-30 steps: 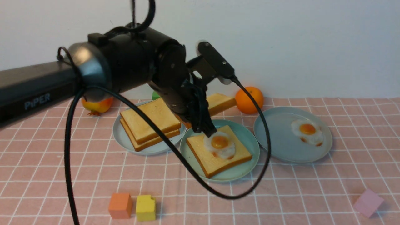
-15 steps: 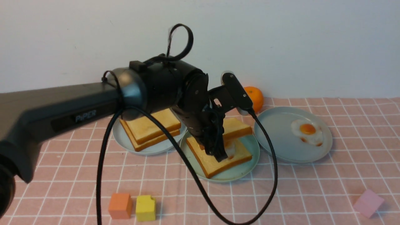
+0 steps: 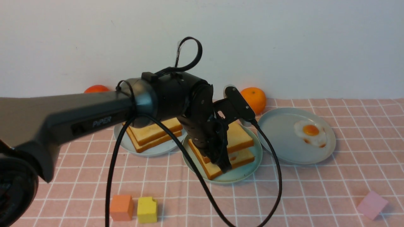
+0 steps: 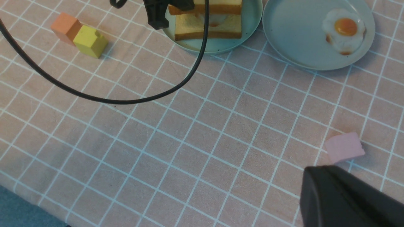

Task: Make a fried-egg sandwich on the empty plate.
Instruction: Use the left arm to place a slice of bread on the fried egg in the middle

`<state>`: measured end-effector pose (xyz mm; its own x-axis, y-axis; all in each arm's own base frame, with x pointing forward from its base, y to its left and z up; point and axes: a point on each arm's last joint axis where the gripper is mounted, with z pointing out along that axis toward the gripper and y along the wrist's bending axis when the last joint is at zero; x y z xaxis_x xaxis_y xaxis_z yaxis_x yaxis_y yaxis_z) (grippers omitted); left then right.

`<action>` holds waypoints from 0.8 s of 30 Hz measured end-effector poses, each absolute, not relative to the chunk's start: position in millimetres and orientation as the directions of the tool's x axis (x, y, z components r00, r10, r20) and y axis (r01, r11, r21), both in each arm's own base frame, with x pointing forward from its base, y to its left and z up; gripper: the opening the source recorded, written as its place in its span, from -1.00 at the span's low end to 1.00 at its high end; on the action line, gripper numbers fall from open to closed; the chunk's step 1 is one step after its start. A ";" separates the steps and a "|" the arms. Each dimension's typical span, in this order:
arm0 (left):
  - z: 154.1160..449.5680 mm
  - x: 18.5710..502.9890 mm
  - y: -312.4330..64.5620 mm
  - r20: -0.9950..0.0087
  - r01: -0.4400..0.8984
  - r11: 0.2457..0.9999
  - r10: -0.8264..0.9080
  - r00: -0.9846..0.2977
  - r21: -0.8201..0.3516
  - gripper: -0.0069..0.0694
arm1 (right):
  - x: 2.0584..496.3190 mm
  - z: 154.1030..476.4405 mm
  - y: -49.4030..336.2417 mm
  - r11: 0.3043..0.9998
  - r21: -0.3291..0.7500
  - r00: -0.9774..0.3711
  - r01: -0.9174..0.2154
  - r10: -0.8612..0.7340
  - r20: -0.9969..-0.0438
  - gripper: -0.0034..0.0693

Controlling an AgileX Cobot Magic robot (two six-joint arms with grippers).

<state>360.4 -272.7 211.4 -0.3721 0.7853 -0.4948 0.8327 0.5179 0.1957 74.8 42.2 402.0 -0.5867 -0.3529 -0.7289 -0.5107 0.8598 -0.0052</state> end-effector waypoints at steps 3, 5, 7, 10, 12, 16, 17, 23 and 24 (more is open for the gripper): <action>211.4 359.1 -274.2 -0.506 0.830 0.533 0.768 -0.393 0.164 -0.79 | 74.9 402.1 42.2 0.860 -0.005 -0.586 -0.511 -0.352 -0.730 -0.87; 211.4 358.9 -274.5 -0.509 0.829 0.536 0.764 -0.396 0.159 -0.79 | 74.9 402.1 42.2 0.860 -0.005 -0.586 -0.511 -0.352 -0.730 -0.87; 211.4 358.8 -274.7 -0.511 0.829 0.538 0.762 -0.399 0.154 -0.72 | 74.9 402.1 42.2 0.859 -0.006 -0.586 -0.511 -0.353 -0.730 -0.87; 211.5 358.7 -274.8 -0.511 0.829 0.538 0.761 -0.400 0.153 -0.55 | 74.9 402.1 42.2 0.859 -0.006 -0.586 -0.511 -0.353 -0.730 -0.87; 211.5 358.7 -274.9 -0.512 0.829 0.538 0.760 -0.400 0.152 -0.42 | 74.9 402.1 42.2 0.859 -0.006 -0.586 -0.511 -0.353 -0.730 -0.87; 212.8 357.1 -274.3 -0.506 0.830 0.539 0.760 -0.408 0.141 -0.11 | 74.9 402.1 42.2 0.859 -0.006 -0.586 -0.511 -0.353 -0.730 -0.86; 213.6 356.6 -274.1 -0.505 0.830 0.539 0.760 -0.409 0.140 -0.06 | 74.9 402.1 42.2 0.859 -0.006 -0.586 -0.511 -0.353 -0.730 -0.86; 260.3 341.9 -266.3 -0.577 0.780 0.623 0.662 -0.478 0.069 -0.10 | 74.9 402.1 42.2 0.859 -0.006 -0.586 -0.511 -0.353 -0.730 -0.86; 279.6 335.2 -262.2 -0.607 0.767 0.640 0.630 -0.485 0.052 -0.22 | 74.9 402.1 42.2 0.859 -0.006 -0.586 -0.511 -0.353 -0.730 -0.86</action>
